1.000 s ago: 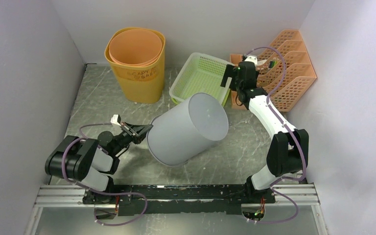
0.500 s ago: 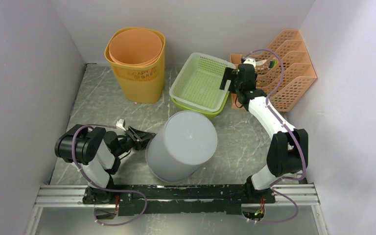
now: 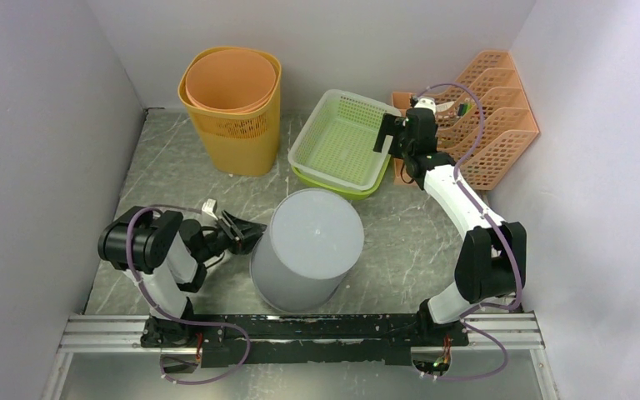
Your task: Turn the large container upside down
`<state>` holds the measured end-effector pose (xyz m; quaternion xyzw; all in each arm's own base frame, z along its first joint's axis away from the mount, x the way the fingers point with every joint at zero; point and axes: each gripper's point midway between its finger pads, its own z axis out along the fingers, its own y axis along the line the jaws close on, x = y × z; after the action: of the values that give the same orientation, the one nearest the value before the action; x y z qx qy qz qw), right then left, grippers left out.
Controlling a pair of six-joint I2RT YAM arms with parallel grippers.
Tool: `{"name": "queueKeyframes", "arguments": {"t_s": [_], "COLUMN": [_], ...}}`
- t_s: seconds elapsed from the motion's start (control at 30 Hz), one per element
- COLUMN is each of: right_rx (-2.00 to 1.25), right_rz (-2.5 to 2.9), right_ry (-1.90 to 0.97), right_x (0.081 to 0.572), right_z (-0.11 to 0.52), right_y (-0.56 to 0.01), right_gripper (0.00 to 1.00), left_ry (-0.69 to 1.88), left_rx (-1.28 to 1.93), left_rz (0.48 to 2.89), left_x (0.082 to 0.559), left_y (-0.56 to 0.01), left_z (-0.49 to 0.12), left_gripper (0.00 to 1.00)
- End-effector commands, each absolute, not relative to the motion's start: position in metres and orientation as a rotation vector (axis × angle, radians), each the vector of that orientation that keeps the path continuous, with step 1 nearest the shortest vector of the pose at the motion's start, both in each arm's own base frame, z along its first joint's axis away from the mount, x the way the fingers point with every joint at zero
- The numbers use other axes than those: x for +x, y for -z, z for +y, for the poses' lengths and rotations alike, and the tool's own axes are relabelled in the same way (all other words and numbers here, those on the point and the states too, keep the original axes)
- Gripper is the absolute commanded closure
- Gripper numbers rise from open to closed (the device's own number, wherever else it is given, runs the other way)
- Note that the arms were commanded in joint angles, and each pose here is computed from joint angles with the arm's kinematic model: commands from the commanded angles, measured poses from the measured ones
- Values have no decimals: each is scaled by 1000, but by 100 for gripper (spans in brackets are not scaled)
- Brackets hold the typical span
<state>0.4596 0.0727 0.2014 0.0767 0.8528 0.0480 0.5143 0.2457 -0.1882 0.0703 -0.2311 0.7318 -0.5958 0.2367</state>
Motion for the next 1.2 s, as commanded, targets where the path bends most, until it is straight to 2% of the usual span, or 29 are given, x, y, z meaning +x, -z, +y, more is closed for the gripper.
{"name": "queueKeyframes", "arguments": {"t_s": [0.0,0.1,0.17,0.37,0.5,0.6,0.77,0.83,0.87,0.97,1.03,1.17], "right_rx": [174,167,165,160,160,161,166,165,163,149,134,130], "right_rz": [2006,1999,1996,1991,1994,1994,1983,1980,1980,1997,1989,1975], "right_ry": [-114,-113,-115,-119,-128,-133,-125,-136,-146,-175,-197,-187], "right_x": [459,460,460,460,460,459,456,455,454,452,450,451], "right_z": [68,68,69,69,71,71,69,70,72,77,81,79], "right_y": [-218,-222,-224,-227,-225,-225,-229,-231,-232,-236,-244,-252], "right_gripper": [1,1,0,0,0,0,0,0,0,0,0,0], "left_ry": [1654,1623,1556,1179,858,716,606,592,591,631,698,713], "left_rx": [-318,-285,-245,-249,-330,-412,-522,-547,-550,-545,-552,-568], "left_rz": [1794,1830,1871,2080,2138,2218,2337,2351,2358,2372,2380,2409], "left_x": [255,259,265,291,309,301,260,246,239,224,216,202], "left_y": [-119,-115,-108,-79,-86,-85,-76,-74,-74,-80,-88,-93], "left_z": [-193,-194,-194,-171,-136,-117,-99,-95,-94,-102,-110,-119], "left_gripper": [40,12,3,0,0,0,5,10,15,40,53,55]}}
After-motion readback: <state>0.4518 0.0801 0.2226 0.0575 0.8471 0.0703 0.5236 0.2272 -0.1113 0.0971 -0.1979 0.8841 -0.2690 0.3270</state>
